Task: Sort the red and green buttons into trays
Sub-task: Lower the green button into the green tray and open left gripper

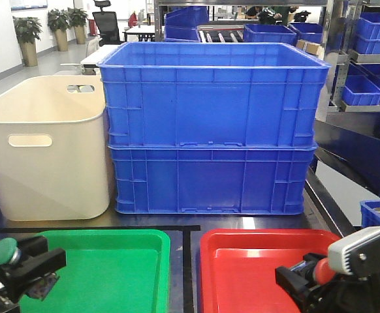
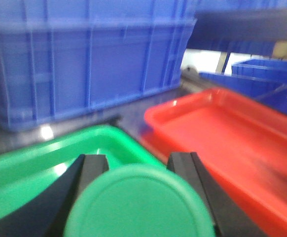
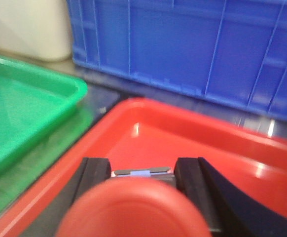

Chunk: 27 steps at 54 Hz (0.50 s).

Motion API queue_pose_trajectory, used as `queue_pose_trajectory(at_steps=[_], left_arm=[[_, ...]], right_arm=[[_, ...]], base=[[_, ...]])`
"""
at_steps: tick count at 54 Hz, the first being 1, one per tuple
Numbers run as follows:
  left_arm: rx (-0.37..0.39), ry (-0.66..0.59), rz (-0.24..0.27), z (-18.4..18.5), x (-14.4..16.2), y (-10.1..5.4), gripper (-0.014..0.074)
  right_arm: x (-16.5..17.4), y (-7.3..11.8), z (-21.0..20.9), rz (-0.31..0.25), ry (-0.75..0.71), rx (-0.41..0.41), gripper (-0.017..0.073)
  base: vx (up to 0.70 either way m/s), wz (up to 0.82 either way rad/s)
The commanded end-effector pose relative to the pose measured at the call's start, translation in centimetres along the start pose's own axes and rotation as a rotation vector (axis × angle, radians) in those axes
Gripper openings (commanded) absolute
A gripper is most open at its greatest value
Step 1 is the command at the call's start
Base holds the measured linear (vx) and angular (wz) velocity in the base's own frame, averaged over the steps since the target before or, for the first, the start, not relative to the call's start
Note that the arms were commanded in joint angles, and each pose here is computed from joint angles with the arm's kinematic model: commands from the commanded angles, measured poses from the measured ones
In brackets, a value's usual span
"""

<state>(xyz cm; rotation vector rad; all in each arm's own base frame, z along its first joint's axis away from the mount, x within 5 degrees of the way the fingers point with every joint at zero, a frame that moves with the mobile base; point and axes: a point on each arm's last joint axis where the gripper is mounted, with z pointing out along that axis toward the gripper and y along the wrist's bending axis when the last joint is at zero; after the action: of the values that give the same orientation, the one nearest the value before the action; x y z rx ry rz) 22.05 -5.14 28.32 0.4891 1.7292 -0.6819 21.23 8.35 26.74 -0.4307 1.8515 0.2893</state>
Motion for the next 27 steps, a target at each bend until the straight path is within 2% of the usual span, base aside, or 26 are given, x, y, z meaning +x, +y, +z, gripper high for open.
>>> queue_pose_trajectory(at_steps=[1, 7, 10, 15, 20, 27], left_arm=[[0.047, -0.060, -0.062, 0.9, -0.8, 0.4, 0.0358], [0.136, -0.041, -0.113, 2.0, 0.3, 0.8, 0.0477], [0.174, -0.037, -0.112, 2.5, 0.7, 0.9, 0.0533], [0.194, -0.010, -0.126, 3.3, 1.6, 1.2, 0.0601], [0.199, 0.011, -0.147, 3.7, 2.3, 1.4, 0.0638], [0.202, -0.008, -0.161, 3.7, 2.1, 1.4, 0.0637]], right_arm=[[-1.4, 0.3, 0.4, -0.008, -0.086, -0.041, 0.0019], [-0.7, 0.3, 1.2, -0.003, -0.048, -0.043, 0.0059], [-0.4, 0.3, 1.5, -0.001, -0.033, -0.044, 0.0088], [-0.1, 0.2, 2.0, 0.005, -0.014, -0.044, 0.0154], [0.2, 0.2, 2.2, 0.007, 0.000, -0.044, 0.0260], [0.3, 0.2, 2.3, 0.007, 0.005, -0.043, 0.0413]], base=[[0.00, 0.00], [0.00, 0.00], [0.00, 0.00], [0.00, 0.00], [0.00, 0.00], [0.00, 0.00]])
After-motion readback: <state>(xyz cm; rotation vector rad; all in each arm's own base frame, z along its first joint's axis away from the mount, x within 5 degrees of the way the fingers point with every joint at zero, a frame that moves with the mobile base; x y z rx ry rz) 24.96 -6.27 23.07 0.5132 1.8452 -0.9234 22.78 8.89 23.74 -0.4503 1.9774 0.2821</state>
